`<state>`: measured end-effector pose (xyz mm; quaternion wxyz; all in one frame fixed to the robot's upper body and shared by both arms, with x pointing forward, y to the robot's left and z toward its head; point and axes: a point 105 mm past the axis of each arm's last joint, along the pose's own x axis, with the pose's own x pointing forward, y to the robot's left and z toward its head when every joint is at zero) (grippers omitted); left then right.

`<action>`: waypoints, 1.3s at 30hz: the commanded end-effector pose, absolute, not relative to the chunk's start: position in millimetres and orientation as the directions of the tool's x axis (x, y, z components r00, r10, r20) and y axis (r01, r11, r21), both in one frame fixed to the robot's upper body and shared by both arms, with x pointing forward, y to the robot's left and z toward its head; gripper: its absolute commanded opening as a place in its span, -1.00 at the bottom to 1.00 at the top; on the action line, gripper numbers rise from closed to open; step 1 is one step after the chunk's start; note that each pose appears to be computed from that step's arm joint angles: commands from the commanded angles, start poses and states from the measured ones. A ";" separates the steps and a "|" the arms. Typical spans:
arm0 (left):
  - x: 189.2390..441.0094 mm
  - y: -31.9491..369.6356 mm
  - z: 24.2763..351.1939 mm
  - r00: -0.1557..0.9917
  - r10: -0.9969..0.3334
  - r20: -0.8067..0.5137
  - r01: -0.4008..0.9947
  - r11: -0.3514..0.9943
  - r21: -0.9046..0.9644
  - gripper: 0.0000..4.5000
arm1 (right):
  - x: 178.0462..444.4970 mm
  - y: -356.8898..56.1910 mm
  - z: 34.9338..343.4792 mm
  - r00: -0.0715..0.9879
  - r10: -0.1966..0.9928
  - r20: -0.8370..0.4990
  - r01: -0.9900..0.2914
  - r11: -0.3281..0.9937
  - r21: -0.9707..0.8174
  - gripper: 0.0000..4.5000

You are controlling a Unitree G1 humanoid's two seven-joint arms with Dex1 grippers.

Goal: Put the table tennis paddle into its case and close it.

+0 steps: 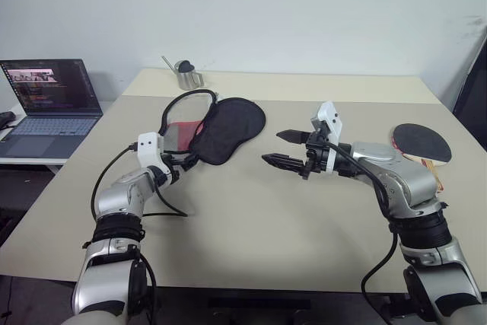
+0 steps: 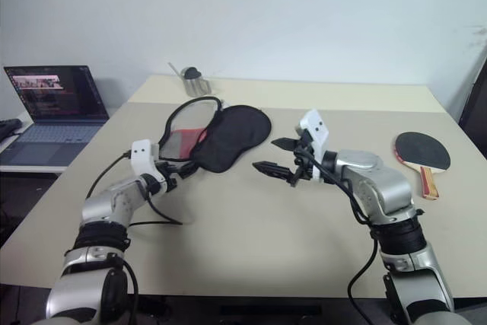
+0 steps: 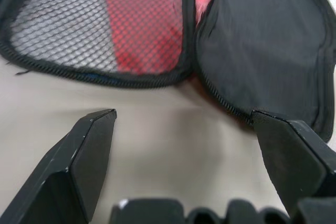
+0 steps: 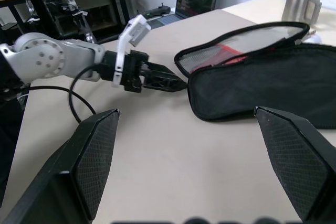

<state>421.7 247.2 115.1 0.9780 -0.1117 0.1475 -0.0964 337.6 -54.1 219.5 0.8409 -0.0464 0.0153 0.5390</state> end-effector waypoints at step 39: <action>452.5 177.3 138.4 0.885 -0.397 -0.244 0.280 0.871 -0.404 -0.97 | 340.4 -83.4 237.7 0.515 0.857 -0.003 -0.855 0.514 -0.064 1.00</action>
